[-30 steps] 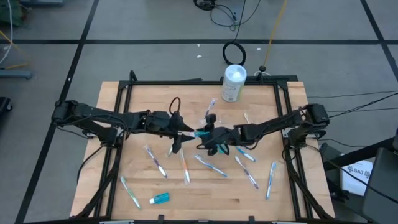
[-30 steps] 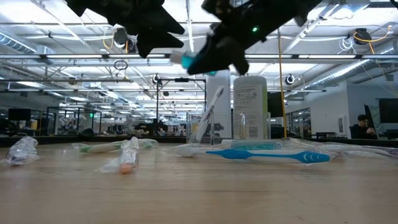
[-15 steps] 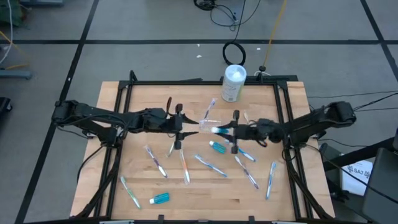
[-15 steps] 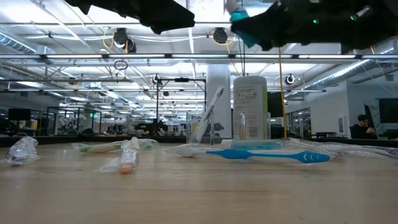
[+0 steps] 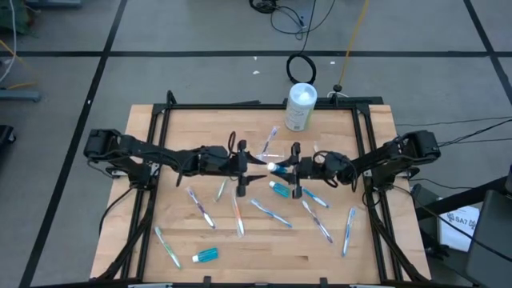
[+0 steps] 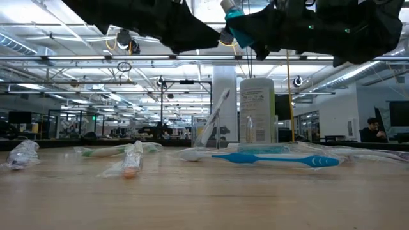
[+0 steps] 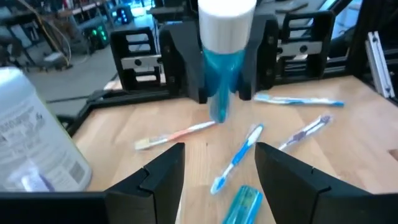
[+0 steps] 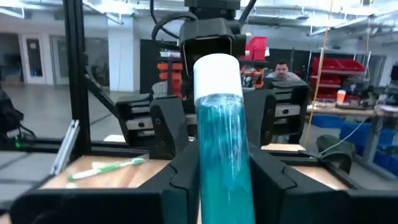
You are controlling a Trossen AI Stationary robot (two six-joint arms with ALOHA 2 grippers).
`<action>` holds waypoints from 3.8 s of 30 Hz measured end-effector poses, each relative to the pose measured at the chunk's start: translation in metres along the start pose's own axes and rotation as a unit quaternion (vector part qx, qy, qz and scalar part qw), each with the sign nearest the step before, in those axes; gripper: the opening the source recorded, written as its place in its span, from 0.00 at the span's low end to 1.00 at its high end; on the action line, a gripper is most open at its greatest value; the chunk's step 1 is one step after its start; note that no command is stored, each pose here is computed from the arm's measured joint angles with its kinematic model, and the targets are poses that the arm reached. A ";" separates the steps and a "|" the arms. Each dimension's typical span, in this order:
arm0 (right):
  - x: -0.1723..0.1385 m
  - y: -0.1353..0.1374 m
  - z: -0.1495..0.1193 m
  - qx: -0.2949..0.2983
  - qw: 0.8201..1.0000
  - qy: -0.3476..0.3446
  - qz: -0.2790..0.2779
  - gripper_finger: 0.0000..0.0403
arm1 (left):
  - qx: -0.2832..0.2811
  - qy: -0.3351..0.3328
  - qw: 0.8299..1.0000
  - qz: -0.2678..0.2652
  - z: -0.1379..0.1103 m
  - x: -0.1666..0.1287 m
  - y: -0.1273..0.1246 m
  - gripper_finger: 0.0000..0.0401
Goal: Pick & Place toothbrushing station
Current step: Put the top blue mouthwash into the transparent organizer
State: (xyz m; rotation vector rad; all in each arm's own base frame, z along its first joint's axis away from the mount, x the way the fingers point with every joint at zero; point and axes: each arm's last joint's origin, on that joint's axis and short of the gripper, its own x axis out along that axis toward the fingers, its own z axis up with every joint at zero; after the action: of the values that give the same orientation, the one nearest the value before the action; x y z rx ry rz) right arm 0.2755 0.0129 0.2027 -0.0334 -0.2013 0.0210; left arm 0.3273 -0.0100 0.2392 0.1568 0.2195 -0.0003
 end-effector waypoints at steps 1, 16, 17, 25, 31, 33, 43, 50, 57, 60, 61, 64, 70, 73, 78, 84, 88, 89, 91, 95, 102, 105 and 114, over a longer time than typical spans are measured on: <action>0.000 0.000 0.000 0.009 1.000 -0.002 0.000 0.21 | -0.002 -0.003 1.000 0.000 0.001 0.000 0.000 0.50; 0.000 0.000 -0.005 0.001 1.000 0.025 0.000 0.21 | -0.006 -0.061 0.998 -0.026 0.014 -0.003 -0.005 0.50; 0.000 0.000 -0.005 0.001 1.000 0.024 0.000 0.21 | -0.004 -0.066 0.997 -0.027 0.015 -0.003 -0.006 0.50; 0.025 0.012 0.007 -0.005 0.998 0.059 0.033 0.21 | -0.008 -0.077 0.996 -0.033 0.016 -0.003 -0.009 0.50; 0.027 0.017 0.011 -0.010 0.999 0.040 0.023 0.21 | -0.012 -0.084 0.996 -0.033 0.018 -0.003 -0.010 0.50; 0.027 0.016 0.011 -0.010 0.999 0.044 0.016 0.21 | -0.012 -0.089 0.995 -0.035 0.019 -0.003 -0.012 0.50; 0.027 0.016 0.010 -0.010 0.999 0.045 0.016 0.21 | 0.000 -0.095 0.995 -0.038 0.020 -0.004 -0.016 0.50; 0.027 0.016 0.010 -0.010 0.999 0.049 0.017 0.21 | -0.001 -0.096 0.995 -0.037 0.021 -0.004 -0.016 0.36; 0.027 0.016 0.009 -0.010 0.999 0.052 0.014 0.21 | -0.001 -0.097 0.995 -0.036 0.021 -0.004 -0.015 0.26; 0.027 0.016 0.009 -0.011 0.998 0.052 0.014 0.21 | -0.001 -0.097 0.995 -0.036 0.021 -0.004 -0.015 0.26; 0.027 0.016 0.009 -0.011 0.998 0.053 0.014 0.21 | -0.001 -0.096 0.995 -0.036 0.021 -0.004 -0.015 0.26; 0.027 0.016 0.007 -0.015 0.998 0.063 0.015 0.24 | -0.006 -0.091 0.995 -0.032 0.020 -0.004 -0.015 0.25; 0.022 0.014 0.007 -0.024 0.994 0.110 -0.017 0.37 | -0.025 -0.078 0.997 -0.013 0.018 -0.003 -0.014 0.25; 0.014 0.010 0.009 -0.034 0.983 0.169 -0.057 0.43 | -0.029 -0.063 0.998 0.010 0.015 -0.003 -0.013 0.25; -0.007 0.006 0.024 -0.051 0.964 0.244 -0.090 0.49 | -0.046 -0.038 0.997 0.048 0.010 -0.002 -0.003 0.25; -0.024 0.002 0.041 -0.029 0.960 0.254 -0.118 0.51 | -0.088 -0.007 0.992 0.086 -0.008 0.009 0.024 0.25; -0.030 0.001 0.043 -0.032 0.959 0.247 -0.135 0.50 | -0.094 0.011 0.990 0.107 -0.017 0.024 0.041 0.25; -0.031 0.000 0.042 -0.032 0.959 0.248 -0.136 0.50 | -0.092 0.016 0.989 0.112 -0.018 0.028 0.045 0.25; -0.032 -0.002 0.041 -0.032 0.958 0.248 -0.139 0.49 | -0.092 0.032 0.988 0.120 -0.016 0.036 0.054 0.25; -0.034 -0.006 0.037 -0.033 0.955 0.255 -0.148 0.50 | -0.094 0.099 0.982 0.129 -0.013 0.050 0.068 0.25; -0.034 -0.008 0.037 -0.033 0.954 0.256 -0.151 0.49 | -0.078 0.154 0.979 0.109 -0.019 0.069 0.069 0.25; -0.034 -0.008 0.037 -0.032 0.954 0.255 -0.151 0.49 | -0.085 0.169 0.977 0.102 -0.029 0.075 0.068 0.26; -0.033 -0.008 0.038 -0.032 0.955 0.253 -0.150 0.48 | -0.093 0.197 0.968 0.127 -0.040 0.075 0.077 0.27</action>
State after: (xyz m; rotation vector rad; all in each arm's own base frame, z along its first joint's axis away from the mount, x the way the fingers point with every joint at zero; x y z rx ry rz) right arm 0.2354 0.0053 0.2331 -0.0707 0.3088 -0.2957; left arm 0.3933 0.0735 0.1959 -0.0047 0.5937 0.3081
